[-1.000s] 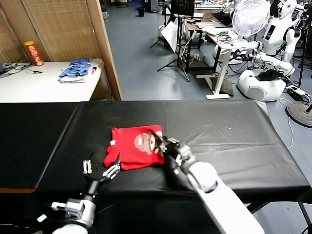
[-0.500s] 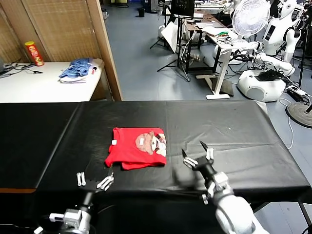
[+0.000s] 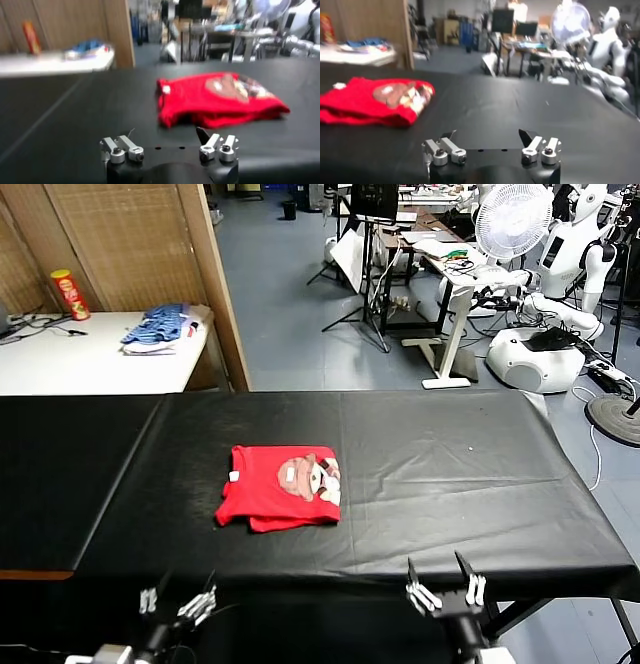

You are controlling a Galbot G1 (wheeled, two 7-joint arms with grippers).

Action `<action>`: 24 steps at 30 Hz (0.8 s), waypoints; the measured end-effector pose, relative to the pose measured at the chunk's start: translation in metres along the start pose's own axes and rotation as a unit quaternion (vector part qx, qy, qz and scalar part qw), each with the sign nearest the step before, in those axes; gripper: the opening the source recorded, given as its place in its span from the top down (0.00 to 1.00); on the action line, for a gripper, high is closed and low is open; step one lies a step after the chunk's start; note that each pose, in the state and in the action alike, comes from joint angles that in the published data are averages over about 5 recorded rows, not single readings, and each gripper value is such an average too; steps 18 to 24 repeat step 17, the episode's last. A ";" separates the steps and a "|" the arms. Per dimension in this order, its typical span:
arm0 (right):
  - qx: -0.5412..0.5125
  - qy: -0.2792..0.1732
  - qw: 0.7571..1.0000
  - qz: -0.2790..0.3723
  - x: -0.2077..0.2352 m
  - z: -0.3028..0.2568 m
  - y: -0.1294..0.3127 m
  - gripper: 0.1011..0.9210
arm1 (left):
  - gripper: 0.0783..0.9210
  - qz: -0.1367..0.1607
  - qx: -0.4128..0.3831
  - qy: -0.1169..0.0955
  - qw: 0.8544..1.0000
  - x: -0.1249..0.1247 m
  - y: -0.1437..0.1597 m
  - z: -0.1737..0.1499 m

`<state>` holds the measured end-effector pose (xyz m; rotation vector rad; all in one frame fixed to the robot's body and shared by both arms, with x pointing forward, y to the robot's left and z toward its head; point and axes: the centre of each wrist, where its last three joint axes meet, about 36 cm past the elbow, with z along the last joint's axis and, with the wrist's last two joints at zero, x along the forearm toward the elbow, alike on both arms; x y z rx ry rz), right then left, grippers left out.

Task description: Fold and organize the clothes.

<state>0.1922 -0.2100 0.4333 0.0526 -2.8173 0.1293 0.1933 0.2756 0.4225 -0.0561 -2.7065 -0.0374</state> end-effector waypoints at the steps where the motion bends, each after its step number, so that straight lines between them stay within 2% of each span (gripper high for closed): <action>1: -0.002 0.012 1.000 0.003 0.005 0.000 0.001 0.15 | 0.15 -0.002 0.002 0.008 1.000 0.003 0.002 0.000; 4: -0.006 0.040 0.999 0.005 0.015 -0.002 0.002 0.15 | 0.15 -0.007 0.006 0.031 0.999 0.010 0.006 -0.002; 6: -0.006 0.049 0.999 0.004 0.019 -0.002 0.003 0.15 | 0.15 -0.010 0.005 0.038 0.999 0.012 0.008 -0.003; 24: -0.006 0.062 0.998 0.002 0.025 -0.003 0.003 0.15 | 0.15 -0.013 0.003 0.039 0.999 0.013 0.011 -0.003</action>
